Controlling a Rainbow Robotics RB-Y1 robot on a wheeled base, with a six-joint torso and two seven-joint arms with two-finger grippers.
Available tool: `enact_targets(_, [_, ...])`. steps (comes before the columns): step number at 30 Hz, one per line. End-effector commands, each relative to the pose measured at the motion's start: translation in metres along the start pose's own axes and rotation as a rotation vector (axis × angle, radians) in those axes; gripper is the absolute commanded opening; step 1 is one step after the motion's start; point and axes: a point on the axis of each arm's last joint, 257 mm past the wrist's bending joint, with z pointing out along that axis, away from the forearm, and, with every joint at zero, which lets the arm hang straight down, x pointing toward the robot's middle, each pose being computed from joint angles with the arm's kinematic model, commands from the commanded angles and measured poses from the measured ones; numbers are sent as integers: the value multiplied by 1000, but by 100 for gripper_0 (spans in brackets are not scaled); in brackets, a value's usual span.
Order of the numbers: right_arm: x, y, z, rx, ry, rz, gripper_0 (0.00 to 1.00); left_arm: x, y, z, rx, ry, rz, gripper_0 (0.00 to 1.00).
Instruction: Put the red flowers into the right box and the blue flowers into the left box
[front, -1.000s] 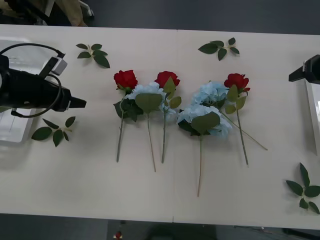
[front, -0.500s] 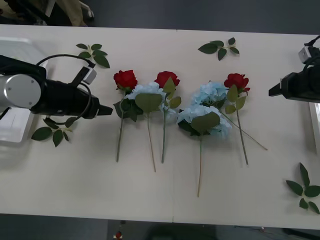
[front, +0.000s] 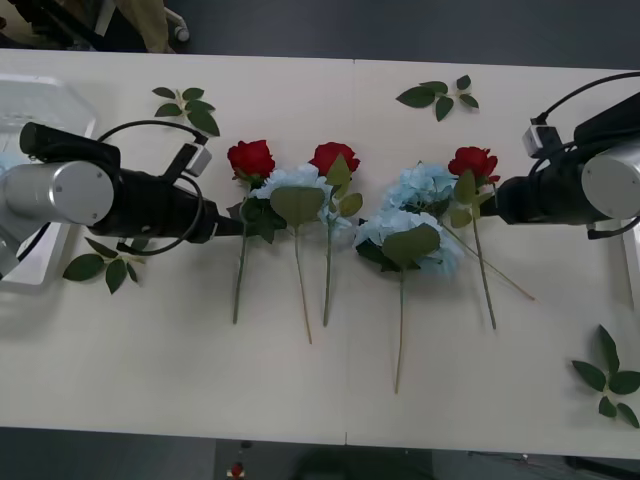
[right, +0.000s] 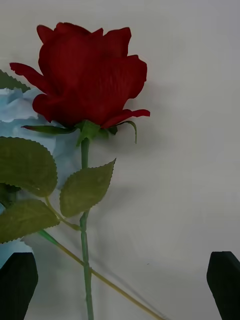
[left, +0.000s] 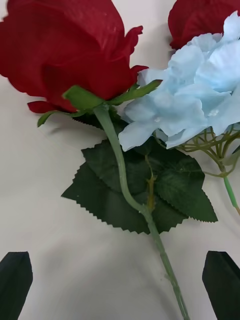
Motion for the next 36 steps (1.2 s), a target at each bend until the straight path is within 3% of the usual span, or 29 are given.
enact_targets(1, [-28,23,1,-18,-40,31,100,-41,-7,0,-26,-43,-35,100])
enact_targets(13, [-45,46,31,-16,-40,57,100,-40,-15,19,-95,39,27,100])
enact_targets(36, [-30,41,82,56,-35,41,100,-26,-7,50,-136,101,7,96])
